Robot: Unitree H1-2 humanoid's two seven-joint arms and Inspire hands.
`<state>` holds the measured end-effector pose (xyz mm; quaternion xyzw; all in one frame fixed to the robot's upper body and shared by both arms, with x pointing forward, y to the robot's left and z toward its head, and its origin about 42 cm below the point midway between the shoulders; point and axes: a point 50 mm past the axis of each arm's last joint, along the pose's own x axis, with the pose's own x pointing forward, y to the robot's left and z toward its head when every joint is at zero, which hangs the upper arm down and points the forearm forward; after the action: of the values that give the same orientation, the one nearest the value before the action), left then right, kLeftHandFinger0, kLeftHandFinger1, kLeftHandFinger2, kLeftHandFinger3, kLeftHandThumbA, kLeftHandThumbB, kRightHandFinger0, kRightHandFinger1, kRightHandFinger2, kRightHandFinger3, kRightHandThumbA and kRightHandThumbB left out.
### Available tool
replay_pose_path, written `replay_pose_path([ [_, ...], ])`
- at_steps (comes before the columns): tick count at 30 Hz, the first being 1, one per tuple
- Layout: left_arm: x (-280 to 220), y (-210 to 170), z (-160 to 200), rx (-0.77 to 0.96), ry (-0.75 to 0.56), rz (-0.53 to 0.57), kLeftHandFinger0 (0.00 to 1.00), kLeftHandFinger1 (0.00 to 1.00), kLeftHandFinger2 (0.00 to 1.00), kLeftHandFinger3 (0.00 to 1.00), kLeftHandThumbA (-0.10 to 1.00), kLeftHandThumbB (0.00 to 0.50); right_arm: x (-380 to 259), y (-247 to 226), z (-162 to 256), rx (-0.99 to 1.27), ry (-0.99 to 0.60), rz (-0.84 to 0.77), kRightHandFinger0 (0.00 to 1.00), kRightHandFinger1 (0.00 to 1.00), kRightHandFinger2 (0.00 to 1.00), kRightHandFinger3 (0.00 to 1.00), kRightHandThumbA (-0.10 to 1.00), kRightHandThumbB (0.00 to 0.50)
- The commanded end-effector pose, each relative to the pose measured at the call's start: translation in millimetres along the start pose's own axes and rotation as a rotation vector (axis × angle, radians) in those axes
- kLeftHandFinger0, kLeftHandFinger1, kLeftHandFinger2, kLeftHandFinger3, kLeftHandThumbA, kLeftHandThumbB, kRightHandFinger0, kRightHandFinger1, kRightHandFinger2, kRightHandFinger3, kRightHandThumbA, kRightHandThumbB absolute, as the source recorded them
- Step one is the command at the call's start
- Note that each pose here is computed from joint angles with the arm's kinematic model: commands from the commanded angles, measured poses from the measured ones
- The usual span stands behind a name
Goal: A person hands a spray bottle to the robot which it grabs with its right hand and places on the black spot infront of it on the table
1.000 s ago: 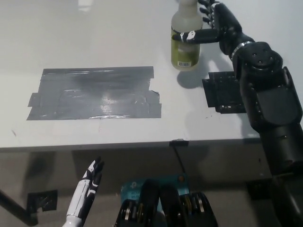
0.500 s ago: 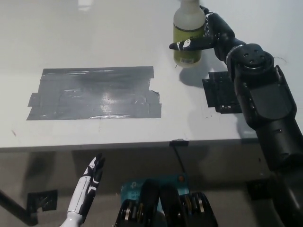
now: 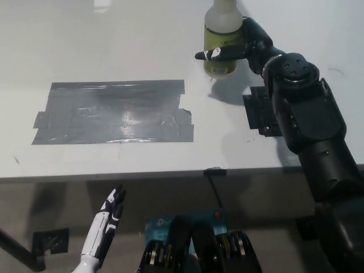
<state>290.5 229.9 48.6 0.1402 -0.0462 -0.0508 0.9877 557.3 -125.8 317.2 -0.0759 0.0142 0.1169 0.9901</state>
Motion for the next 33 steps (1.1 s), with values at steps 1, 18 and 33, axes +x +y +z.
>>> replay_pose_path([
  [1,6.0,5.7,7.7,0.025,-0.039,0.006,1.00,1.00,1.00,1.00,1.00,0.500,3.1,9.5,60.0,0.036,-0.258,-0.218,0.39,0.36,0.47,0.63,0.68,0.298],
  [18,8.5,7.9,9.1,0.018,-0.042,0.007,1.00,1.00,1.00,1.00,1.00,0.500,-4.5,11.8,52.6,0.113,-0.397,-0.380,0.00,0.04,0.27,0.00,0.43,0.217],
  [33,4.1,8.5,6.7,0.023,-0.051,-0.001,1.00,1.00,1.00,1.00,1.00,0.500,-45.8,-57.0,-7.5,0.152,-0.528,-0.569,0.00,0.01,0.27,0.33,0.67,0.251],
])
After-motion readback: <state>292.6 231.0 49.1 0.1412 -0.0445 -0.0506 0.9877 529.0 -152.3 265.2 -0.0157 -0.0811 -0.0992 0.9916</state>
